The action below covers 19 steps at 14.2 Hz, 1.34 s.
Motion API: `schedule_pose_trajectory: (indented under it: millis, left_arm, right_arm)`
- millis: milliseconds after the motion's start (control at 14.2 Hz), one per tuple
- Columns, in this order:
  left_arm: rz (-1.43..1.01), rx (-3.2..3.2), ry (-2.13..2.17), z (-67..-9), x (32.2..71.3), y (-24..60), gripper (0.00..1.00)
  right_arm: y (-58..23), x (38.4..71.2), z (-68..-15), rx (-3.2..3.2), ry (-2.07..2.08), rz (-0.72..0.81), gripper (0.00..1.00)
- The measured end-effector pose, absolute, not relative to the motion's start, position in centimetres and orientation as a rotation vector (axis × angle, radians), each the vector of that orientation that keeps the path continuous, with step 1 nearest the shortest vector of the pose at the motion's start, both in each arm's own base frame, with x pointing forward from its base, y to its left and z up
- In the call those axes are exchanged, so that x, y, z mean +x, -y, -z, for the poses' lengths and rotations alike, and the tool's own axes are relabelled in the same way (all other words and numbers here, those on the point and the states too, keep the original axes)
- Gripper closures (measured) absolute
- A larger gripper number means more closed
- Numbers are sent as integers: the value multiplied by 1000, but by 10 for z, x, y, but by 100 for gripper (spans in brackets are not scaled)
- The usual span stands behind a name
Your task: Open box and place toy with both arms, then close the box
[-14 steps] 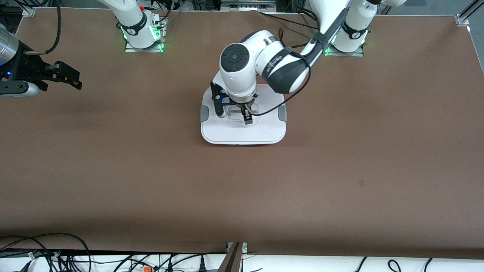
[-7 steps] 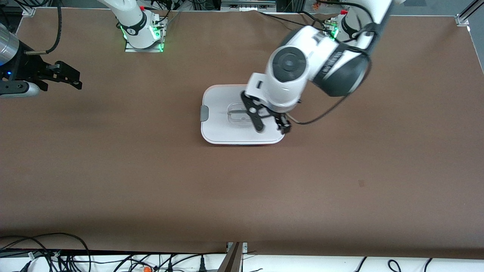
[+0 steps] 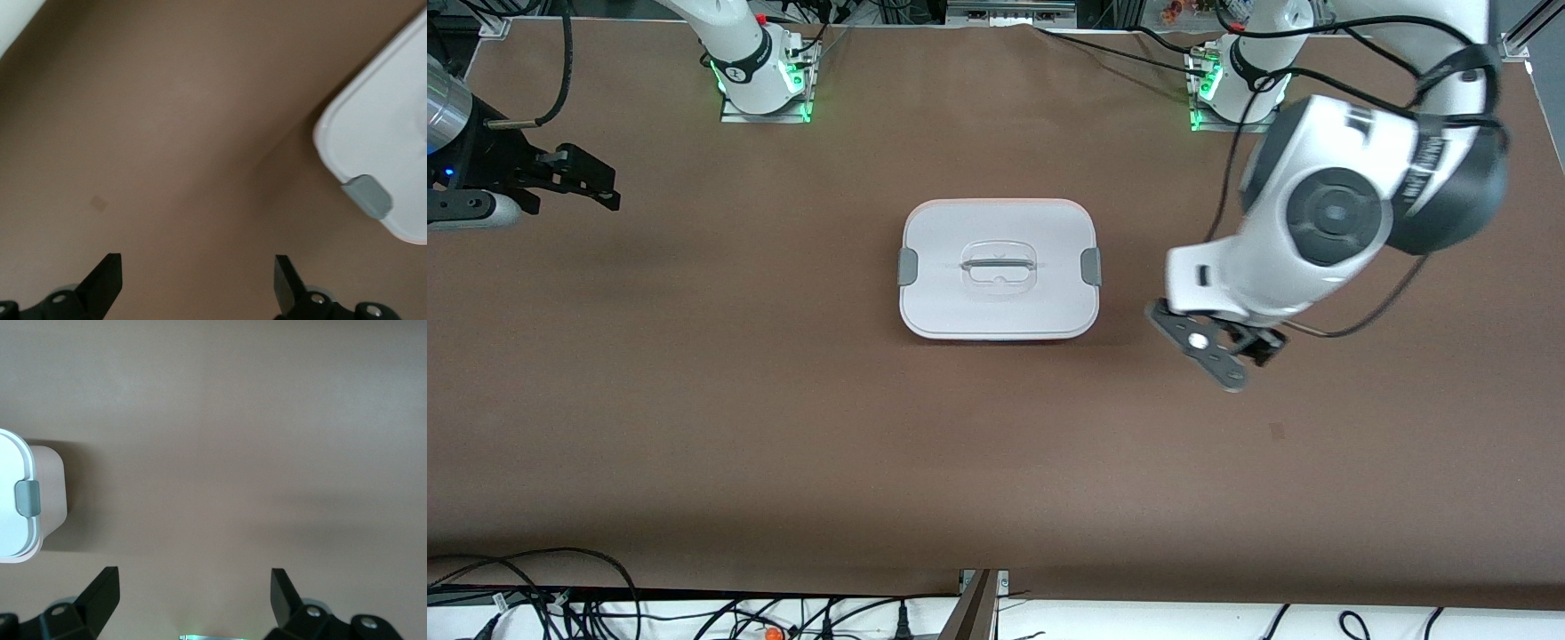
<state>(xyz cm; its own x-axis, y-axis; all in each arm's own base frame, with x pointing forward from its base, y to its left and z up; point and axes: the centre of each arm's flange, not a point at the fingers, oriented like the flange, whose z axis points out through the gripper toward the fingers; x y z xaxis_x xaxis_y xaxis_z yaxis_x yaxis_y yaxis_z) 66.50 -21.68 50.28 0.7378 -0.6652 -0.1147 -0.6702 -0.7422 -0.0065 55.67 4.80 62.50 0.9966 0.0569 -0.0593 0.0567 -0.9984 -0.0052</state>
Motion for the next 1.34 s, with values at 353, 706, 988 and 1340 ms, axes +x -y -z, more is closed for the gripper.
schedule_pose_trajectory:
  millis: [353, 706, 988, 1340]
  left_arm:
    - [-16, -2965, -730, -572, 676, 87, 0]
    - [39, -3050, -257, -617, 643, 15, 0]
    - [-23, -3106, -20, -617, 609, -35, 0]
    - [-71, -3113, 21, -606, 600, -41, 0]
  right_arm:
    - [-48, 557, -625, -3135, 89, -93, 0]
    - [-48, 557, -625, -3135, 89, -93, 0]
    - [-48, 557, -625, -3135, 89, -93, 0]
    - [-48, 557, -625, -3135, 90, -92, 0]
